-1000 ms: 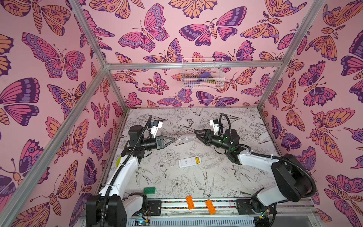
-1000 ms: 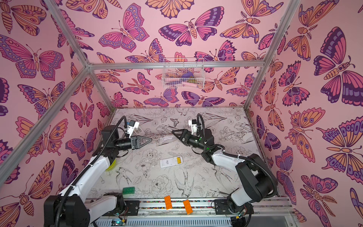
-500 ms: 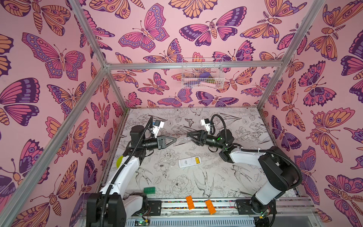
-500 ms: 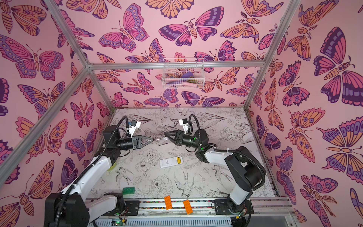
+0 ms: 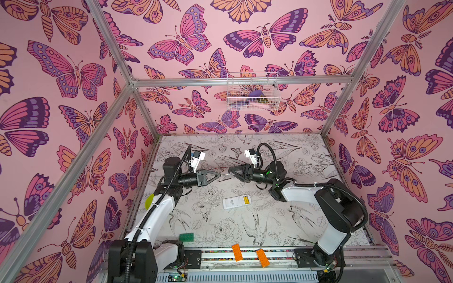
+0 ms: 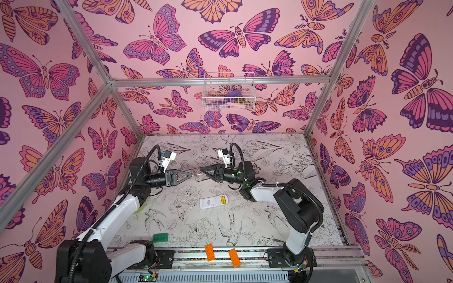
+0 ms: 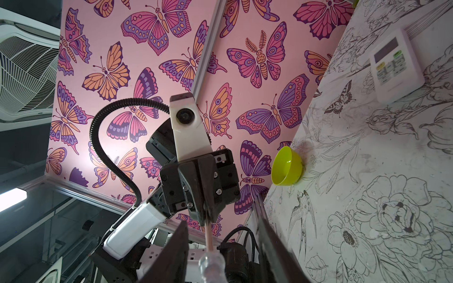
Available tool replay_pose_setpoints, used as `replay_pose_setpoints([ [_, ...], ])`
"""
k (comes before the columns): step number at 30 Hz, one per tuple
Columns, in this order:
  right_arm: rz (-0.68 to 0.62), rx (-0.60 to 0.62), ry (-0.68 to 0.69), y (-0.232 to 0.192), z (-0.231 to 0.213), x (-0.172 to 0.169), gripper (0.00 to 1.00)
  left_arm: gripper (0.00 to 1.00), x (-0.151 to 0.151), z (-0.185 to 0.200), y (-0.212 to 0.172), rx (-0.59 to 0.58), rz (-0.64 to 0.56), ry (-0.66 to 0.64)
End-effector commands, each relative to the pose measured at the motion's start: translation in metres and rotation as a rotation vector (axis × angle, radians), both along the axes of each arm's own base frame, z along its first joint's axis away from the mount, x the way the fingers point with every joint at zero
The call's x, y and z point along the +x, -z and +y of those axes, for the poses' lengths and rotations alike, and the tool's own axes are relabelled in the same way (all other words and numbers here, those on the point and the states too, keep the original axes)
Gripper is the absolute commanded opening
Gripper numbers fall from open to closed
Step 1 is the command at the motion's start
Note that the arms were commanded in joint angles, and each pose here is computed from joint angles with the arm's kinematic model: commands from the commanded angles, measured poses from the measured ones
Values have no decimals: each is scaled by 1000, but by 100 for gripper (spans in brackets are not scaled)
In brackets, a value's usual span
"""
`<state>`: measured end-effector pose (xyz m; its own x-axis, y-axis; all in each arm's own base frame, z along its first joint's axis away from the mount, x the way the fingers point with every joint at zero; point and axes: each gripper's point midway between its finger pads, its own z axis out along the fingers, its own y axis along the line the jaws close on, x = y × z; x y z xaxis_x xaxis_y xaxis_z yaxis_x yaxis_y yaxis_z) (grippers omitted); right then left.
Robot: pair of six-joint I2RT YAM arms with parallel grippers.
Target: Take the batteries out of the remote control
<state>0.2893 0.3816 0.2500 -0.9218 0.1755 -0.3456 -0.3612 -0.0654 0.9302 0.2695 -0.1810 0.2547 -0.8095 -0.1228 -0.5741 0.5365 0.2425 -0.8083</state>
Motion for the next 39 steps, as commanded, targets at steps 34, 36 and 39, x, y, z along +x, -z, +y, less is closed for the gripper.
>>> replay_pose_setpoints([
  [34, -262, -479, 85, 22, -115, -25, 0, 96, 8, -3, 37, 544, -421, 135],
  [36, -291, -517, 113, 22, -127, -26, 0, 100, 10, -9, 54, 595, -442, 181],
  [39, -390, -558, 135, 16, -139, -35, 0, 99, 4, -20, 74, 659, -510, 271],
])
